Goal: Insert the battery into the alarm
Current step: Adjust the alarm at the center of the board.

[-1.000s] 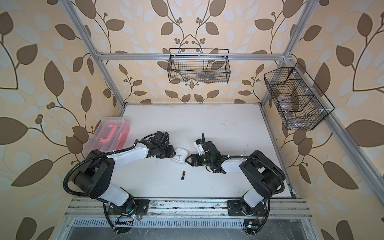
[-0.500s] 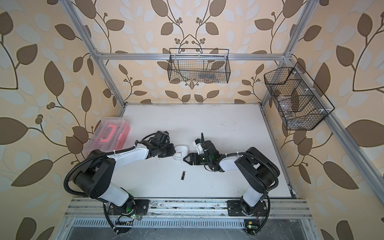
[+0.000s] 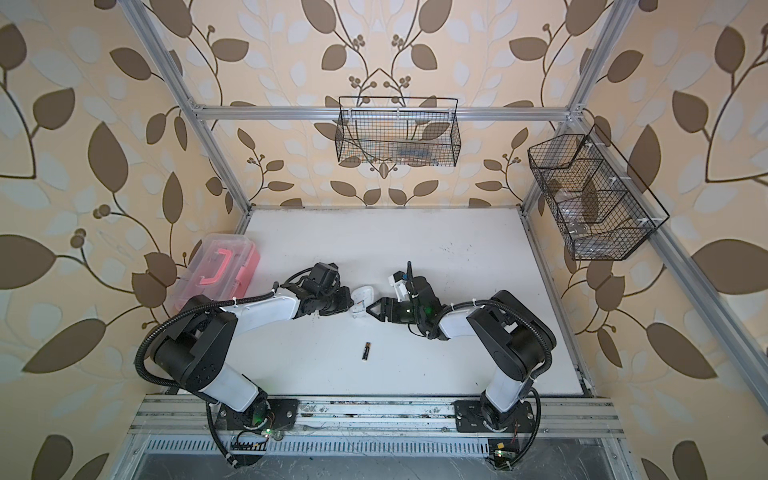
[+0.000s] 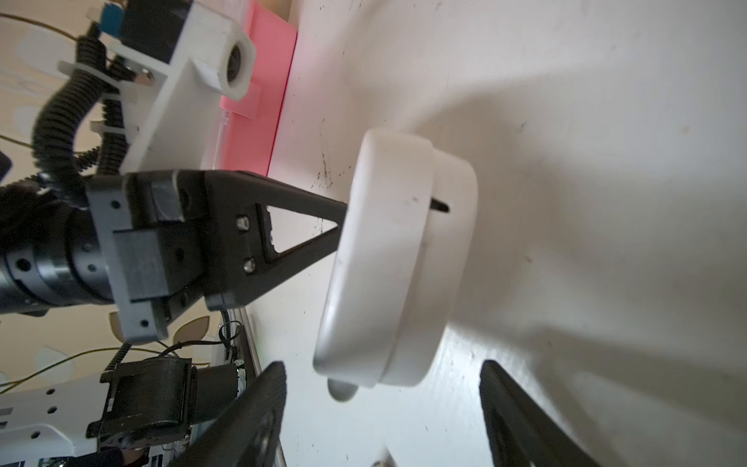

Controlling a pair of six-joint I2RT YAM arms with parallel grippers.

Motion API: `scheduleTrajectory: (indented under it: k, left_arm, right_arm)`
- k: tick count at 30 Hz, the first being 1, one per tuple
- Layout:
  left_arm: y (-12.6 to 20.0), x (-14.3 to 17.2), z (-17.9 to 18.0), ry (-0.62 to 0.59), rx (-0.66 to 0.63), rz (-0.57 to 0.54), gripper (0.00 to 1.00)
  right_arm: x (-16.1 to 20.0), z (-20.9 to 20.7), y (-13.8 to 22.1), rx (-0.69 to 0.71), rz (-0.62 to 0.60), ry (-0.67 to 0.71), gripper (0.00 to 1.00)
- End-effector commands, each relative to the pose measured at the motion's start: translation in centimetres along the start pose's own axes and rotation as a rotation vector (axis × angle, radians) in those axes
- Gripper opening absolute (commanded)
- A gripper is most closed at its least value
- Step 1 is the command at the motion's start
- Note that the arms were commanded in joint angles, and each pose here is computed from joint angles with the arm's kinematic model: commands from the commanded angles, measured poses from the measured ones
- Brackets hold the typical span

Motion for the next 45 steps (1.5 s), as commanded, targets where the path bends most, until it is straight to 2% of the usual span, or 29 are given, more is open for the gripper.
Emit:
scheduleTrajectory:
  k: [1,4,12,24,29,33,38,42,45]
  left_arm:
    - [-0.5,0.8,0.3,0.014,-0.005,0.029,0.08]
    - [-0.7,1.0,0.6,0.016,-0.01,0.036,0.07]
    - [-0.7,0.9,0.5,0.014,-0.015,0.034,0.07]
    - [-0.4,0.4,-0.6,0.0,0.015,0.029,0.08]
    - [-0.1,0.3,-1.5,-0.02,0.031,0.024,0.11]
    - [0.5,-0.3,-2.7,-0.037,0.074,0.004,0.16]
    - [2.2,-1.5,-5.0,-0.058,0.158,-0.058,0.38]
    - [3.9,-2.5,-6.8,-0.079,0.219,-0.104,0.46]
    - [4.9,-3.1,-7.5,-0.089,0.235,-0.136,0.51]
  right_arm:
    - [-1.5,0.5,-0.8,-0.023,-0.025,-0.011,0.76]
    - [-1.7,0.3,-1.3,-0.034,-0.024,-0.03,0.75]
    - [-2.3,0.9,-1.7,-0.07,-0.041,-0.055,0.62]
    - [-2.4,0.8,-1.6,-0.002,-0.007,-0.016,0.37]
    - [-2.9,0.4,-0.9,0.043,-0.009,-0.001,0.3]
    - [-3.4,0.3,0.0,0.077,-0.017,0.028,0.29]
    - [-4.7,-0.5,2.0,0.134,-0.043,0.061,0.28]
    - [-5.8,-1.5,3.9,0.2,-0.054,0.1,0.28]
    - [-6.8,-2.5,5.8,0.308,-0.056,0.176,0.28]
Point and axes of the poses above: each gripper's point midway between its finger pads, its own y axis back along the fingers, its own z axis along the line the jaws close on, x = y × z, the point moved 1 cm from there along y, back along the fingers, and after that the axes turned 9 degrees about y, right-handed, at the moved point
